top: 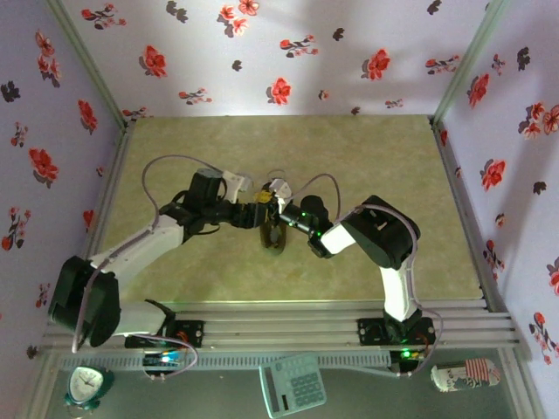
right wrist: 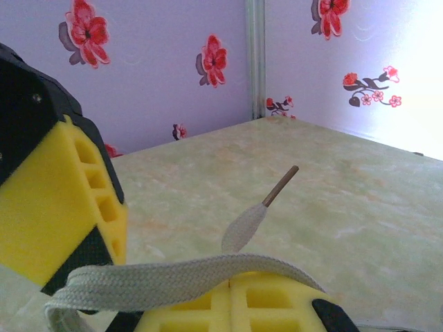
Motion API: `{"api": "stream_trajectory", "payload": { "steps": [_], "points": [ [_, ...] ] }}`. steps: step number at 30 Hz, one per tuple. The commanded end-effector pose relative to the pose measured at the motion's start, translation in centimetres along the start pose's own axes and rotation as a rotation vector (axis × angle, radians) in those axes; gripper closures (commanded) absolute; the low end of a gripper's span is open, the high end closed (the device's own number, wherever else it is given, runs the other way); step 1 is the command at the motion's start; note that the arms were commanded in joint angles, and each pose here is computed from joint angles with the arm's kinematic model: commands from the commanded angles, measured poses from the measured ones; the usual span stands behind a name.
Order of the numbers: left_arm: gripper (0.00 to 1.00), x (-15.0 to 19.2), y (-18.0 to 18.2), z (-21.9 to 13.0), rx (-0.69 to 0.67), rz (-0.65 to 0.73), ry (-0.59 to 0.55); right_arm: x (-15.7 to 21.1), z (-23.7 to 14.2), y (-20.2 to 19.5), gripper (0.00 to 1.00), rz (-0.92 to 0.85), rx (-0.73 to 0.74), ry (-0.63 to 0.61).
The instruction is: Tie the shoes
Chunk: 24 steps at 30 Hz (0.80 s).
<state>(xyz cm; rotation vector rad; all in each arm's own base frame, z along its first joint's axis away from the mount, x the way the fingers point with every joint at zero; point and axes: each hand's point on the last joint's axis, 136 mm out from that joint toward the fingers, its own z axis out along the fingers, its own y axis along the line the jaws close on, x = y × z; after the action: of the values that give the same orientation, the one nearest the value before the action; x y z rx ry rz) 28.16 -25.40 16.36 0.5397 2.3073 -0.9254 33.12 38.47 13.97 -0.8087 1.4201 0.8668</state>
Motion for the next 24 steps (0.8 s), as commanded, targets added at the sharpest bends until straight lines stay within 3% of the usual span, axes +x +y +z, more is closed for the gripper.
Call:
{"api": "stream_trajectory", "payload": {
  "steps": [1, 9, 16, 24],
  "points": [
    [0.13, -0.5, -0.7, -1.3, 0.008, 0.017, -0.037, -2.6, 0.1, 0.6, 1.00, -0.023, -0.021, -0.074],
    [0.08, -1.7, 1.0, -3.3, -0.058, -0.034, -0.129, -3.3, -0.1, 0.8, 1.00, -0.035, -0.025, -0.087],
    [0.23, -4.7, 3.4, -3.1, -0.117, -0.182, -0.242, -3.3, -0.3, 0.9, 1.00, -0.037, -0.033, -0.085],
    [0.33, -6.9, 3.7, -1.0, -0.085, -0.203, -0.241, -3.2, -0.3, 1.3, 1.00, -0.033, -0.044, -0.082]
  ]
}}
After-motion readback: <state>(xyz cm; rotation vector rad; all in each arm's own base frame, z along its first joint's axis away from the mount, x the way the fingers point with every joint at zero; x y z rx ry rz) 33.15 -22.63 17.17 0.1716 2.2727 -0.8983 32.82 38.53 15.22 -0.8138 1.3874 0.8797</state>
